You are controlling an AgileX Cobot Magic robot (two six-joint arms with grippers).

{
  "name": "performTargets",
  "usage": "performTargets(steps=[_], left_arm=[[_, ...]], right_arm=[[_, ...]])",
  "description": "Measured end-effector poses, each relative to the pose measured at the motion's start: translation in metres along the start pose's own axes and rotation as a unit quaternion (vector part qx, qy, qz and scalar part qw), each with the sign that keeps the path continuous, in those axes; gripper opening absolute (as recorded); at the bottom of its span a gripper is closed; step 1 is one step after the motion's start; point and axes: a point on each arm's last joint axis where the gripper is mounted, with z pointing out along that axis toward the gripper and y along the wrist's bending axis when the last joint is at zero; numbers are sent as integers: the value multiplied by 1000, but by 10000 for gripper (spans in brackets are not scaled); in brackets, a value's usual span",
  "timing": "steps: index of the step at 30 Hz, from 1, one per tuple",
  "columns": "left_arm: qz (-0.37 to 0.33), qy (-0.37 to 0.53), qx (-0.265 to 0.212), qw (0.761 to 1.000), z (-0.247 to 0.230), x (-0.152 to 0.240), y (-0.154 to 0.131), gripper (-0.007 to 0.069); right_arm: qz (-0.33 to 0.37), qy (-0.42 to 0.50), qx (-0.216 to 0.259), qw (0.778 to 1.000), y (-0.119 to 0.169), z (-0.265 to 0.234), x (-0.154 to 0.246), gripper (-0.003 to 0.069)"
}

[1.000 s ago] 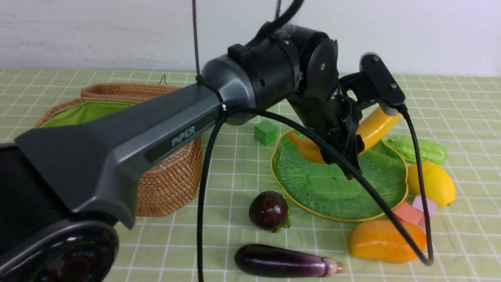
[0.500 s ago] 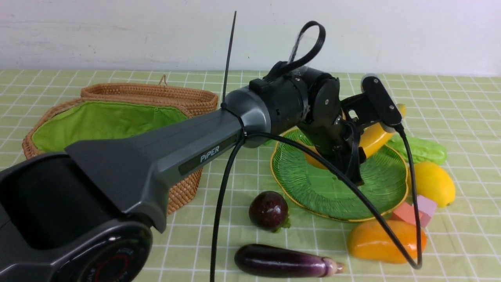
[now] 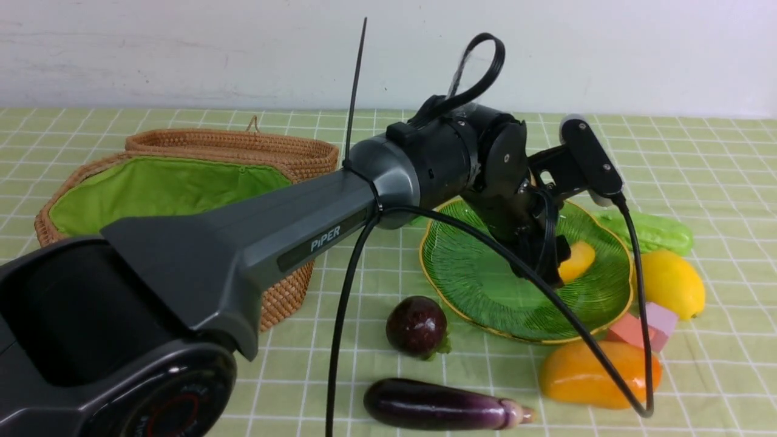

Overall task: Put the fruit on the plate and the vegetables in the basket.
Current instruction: Use the left arm to grab a banana and put it into the right plate, then use the left arm to grab an eggplant and put it into the left basket

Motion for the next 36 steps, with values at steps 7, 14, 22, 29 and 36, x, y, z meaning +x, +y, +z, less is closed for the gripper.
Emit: performTargets(steps=[7,14,22,29,36], left_arm=[[-32,26,19,999,-15,0,-2,438],[-133,91,21,987,-118,-13,1,55],[-143,160,56,975,-163,21,-26,-13],[19,245,173,954,-138,84,-78,-7],[48,195,165,966,-107,90,-81,241]], right_arm=[[0,0,0,1000,0,0,0,115],[-9,0,0,1000,0,0,0,116],[-31,3,-38,999,7,0,1,116],[-112,39,-118,986,20,-3,9,117],[-123,46,-157,979,27,-5,12,118]])
